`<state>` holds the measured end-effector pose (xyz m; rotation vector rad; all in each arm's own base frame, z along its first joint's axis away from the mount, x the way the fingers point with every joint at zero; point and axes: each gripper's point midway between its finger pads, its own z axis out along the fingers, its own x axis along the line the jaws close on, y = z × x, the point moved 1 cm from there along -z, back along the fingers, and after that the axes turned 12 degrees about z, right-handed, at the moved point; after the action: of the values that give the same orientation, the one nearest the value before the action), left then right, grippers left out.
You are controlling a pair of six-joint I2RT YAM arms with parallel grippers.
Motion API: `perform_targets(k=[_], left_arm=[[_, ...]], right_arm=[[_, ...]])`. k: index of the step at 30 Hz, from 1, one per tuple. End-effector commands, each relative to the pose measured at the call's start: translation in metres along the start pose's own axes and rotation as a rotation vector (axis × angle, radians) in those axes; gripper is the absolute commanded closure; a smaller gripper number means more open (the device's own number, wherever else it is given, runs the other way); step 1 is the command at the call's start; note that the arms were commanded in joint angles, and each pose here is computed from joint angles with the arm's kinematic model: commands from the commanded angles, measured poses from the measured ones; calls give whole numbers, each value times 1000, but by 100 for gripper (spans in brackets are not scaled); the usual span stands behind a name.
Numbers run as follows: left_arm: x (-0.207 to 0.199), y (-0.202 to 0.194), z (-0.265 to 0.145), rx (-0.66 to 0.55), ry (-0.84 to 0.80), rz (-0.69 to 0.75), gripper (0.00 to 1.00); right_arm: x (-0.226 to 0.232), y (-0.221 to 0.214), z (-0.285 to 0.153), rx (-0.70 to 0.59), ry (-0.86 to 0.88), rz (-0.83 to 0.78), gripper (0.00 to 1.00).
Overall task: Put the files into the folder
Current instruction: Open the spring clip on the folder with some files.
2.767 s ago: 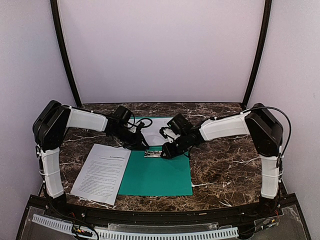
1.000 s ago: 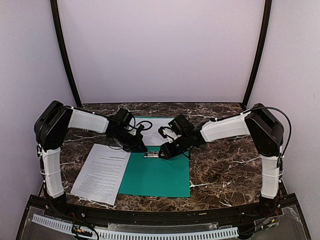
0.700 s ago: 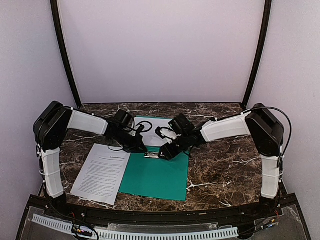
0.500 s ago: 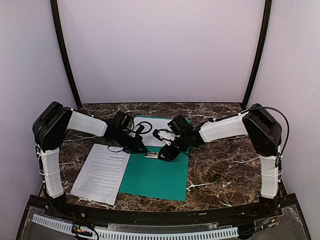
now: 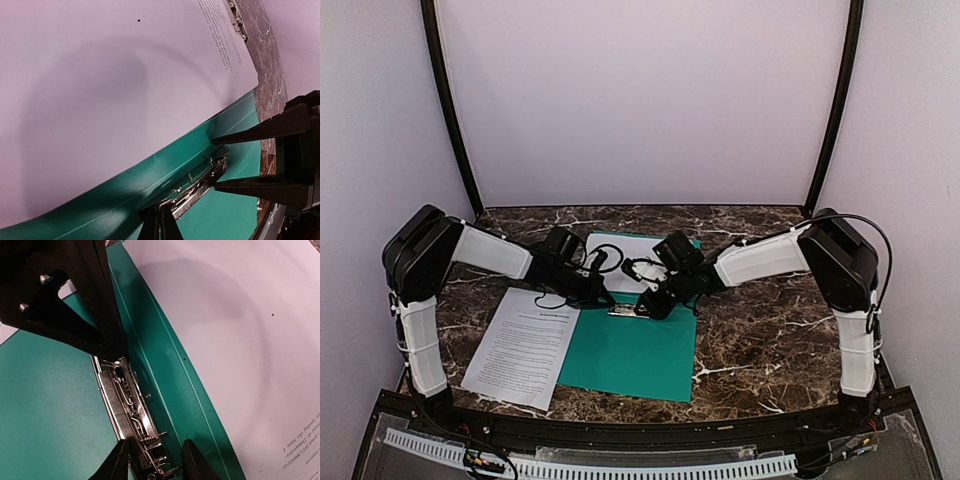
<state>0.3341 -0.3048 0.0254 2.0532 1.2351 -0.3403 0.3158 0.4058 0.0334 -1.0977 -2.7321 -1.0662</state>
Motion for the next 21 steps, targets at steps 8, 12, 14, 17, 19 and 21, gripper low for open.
perform_targets(k=[8, 12, 14, 17, 19, 21], left_arm=[[43, -115, 8, 329, 198, -166, 99], [43, -121, 7, 332, 209, -172, 99], [45, -127, 7, 339, 216, -182, 99], [48, -138, 7, 352, 226, -195, 99], [49, -142, 6, 358, 231, -197, 99], [48, -143, 6, 362, 227, -197, 99]], right_arm=[[-33, -56, 17, 148, -178, 51, 70], [-36, -62, 20, 163, -194, 52, 71], [-36, -63, 21, 167, -194, 54, 71], [-35, -66, 23, 172, -195, 52, 71], [-35, -68, 24, 176, -203, 50, 71], [-36, -70, 25, 184, -212, 54, 72]])
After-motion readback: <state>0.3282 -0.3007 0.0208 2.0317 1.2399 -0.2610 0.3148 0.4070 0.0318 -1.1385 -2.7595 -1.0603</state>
